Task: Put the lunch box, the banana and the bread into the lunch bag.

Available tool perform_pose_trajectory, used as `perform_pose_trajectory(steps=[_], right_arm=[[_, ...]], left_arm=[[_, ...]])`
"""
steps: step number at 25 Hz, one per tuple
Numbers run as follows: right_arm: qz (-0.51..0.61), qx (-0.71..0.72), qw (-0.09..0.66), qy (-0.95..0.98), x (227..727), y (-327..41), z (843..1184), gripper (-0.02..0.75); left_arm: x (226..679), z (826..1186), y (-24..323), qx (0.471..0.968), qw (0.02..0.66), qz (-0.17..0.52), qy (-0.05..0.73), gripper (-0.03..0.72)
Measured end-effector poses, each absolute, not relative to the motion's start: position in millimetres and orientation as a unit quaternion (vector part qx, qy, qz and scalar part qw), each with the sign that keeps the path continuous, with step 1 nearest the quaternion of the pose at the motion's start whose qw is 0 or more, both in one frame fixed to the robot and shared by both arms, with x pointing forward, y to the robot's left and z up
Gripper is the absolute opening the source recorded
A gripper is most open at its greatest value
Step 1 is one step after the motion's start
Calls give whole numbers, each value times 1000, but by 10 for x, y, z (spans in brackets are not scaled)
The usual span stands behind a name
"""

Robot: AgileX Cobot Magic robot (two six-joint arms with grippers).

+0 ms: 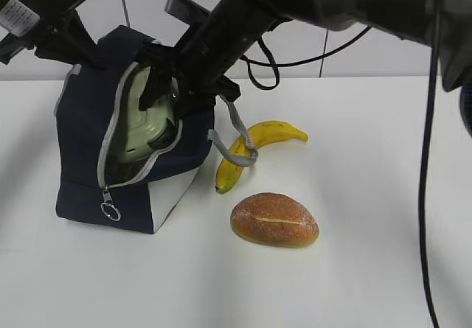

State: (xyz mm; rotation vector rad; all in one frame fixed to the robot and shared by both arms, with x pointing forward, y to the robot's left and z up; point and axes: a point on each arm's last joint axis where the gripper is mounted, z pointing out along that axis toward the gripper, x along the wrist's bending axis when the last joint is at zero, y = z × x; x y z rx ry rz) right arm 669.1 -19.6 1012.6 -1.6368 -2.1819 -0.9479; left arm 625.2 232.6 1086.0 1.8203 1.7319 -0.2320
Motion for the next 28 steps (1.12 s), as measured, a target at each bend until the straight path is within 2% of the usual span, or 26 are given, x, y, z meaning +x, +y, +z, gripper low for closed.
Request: perform_pose_trajectory(steps=[8,17,24,28], right_arm=[[-314,-595,145,-725,6772,-83,9831,389],[-357,-603,145,-698,6808,79,9755,392],[-361,-605,149,-694,6829,109,9681,490],[-343,-588,154,-716,6800,88,9747,508]], left_arm=[[6263,10839,2331,688,301,-85,655,-3],[6316,10743,2335,688,292,-88,659,-3],[6314,10743,2332,689,291,-89,658,-3],[6313,10743,2333,689,291,-89,658,-3]])
